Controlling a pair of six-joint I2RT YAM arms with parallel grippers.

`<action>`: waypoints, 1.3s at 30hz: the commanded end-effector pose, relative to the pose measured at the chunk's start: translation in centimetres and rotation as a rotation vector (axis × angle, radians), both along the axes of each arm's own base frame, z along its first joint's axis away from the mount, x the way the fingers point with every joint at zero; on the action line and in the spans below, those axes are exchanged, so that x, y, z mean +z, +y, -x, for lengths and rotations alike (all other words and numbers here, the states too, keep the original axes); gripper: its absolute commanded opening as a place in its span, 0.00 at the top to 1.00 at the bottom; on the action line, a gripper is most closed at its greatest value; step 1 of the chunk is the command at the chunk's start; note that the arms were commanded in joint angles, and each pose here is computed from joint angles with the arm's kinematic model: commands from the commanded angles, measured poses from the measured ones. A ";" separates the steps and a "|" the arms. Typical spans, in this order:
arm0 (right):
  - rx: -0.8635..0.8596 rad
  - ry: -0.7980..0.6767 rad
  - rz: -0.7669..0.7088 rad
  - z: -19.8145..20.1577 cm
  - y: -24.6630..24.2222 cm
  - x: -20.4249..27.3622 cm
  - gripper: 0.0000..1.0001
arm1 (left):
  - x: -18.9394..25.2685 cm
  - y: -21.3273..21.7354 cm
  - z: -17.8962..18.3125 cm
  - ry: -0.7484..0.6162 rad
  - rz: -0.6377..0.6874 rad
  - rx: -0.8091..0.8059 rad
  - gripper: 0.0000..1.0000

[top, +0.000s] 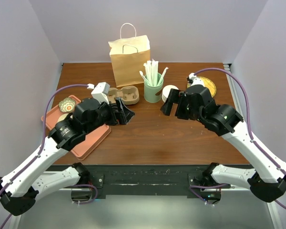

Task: Pack the takeout coffee

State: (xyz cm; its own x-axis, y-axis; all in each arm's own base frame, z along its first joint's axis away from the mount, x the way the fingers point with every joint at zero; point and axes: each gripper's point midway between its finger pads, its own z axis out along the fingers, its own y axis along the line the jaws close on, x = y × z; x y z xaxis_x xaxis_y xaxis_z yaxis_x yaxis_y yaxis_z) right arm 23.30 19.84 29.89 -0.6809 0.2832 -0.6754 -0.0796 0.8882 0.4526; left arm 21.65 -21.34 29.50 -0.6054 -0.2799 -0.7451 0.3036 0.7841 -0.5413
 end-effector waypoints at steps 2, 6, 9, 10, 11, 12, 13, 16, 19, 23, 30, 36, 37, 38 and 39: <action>-0.072 -0.112 0.055 -1.7 -1.6 1.8 0.02 | 1.7 0.2 -0.6 -0.066 0.017 0.015 0.01; -0.195 -0.153 0.303 -4.8 -5.1 2.1 0.03 | 2.3 0.6 -0.7 -0.074 0.002 0.030 0.01; -0.252 -0.128 0.413 -8.8 -7.4 2.0 0.08 | 2.4 1.0 -0.6 -0.078 -0.001 0.036 0.01; -0.227 -0.105 0.456 -10.2 -7.6 1.0 0.11 | 2.5 1.0 -0.5 -0.080 0.004 0.036 0.01; -0.230 -0.104 0.451 -11.2 -8.1 1.2 0.20 | 2.5 1.1 -0.4 -0.082 0.005 0.036 0.01; -0.247 -0.098 0.430 -12.5 -9.2 1.1 0.25 | 2.5 1.2 -0.4 -0.081 0.006 0.036 0.01; -0.240 -0.092 0.443 -13.3 -9.7 0.8 0.30 | 2.5 1.2 -0.2 -0.077 0.007 0.036 0.02; -0.258 -0.031 0.422 -15.9 -11.2 -1.0 0.45 | 2.2 1.4 0.0 -0.062 0.012 0.043 0.02; -0.255 0.031 0.400 -17.8 -12.1 -2.9 0.55 | 2.3 1.6 0.3 -0.052 0.021 0.046 0.02; -0.216 0.080 0.362 -19.3 -12.3 -5.1 0.66 | 2.1 2.1 0.6 -0.039 0.021 0.063 0.03; -0.056 0.128 0.273 -20.0 -9.0 -7.5 0.65 | 2.1 2.8 0.6 -0.043 0.032 0.100 0.03; -0.028 0.173 0.266 -20.4 -8.4 -9.5 0.66 | 2.3 2.6 0.5 -0.049 0.012 0.084 0.03; -0.023 0.187 0.271 -20.4 -8.4 -10.1 0.67 | 2.3 2.6 0.5 -0.049 0.009 0.085 0.03; -0.018 0.194 0.268 -20.5 -8.3 -10.4 0.67 | 2.3 2.6 0.4 -0.051 0.007 0.087 0.03; -0.014 0.202 0.266 -20.4 -8.2 -10.7 0.68 | 2.2 2.7 0.3 -0.051 0.005 0.090 0.03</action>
State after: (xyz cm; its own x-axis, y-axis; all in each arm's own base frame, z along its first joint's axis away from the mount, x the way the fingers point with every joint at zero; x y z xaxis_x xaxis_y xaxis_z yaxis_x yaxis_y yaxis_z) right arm 42.76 10.55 18.76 -0.8133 0.1432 -0.5640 0.0510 0.9830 0.1761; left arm 20.79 -18.90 29.66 -0.5823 -0.3030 -0.7544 0.2523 0.8147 -0.5221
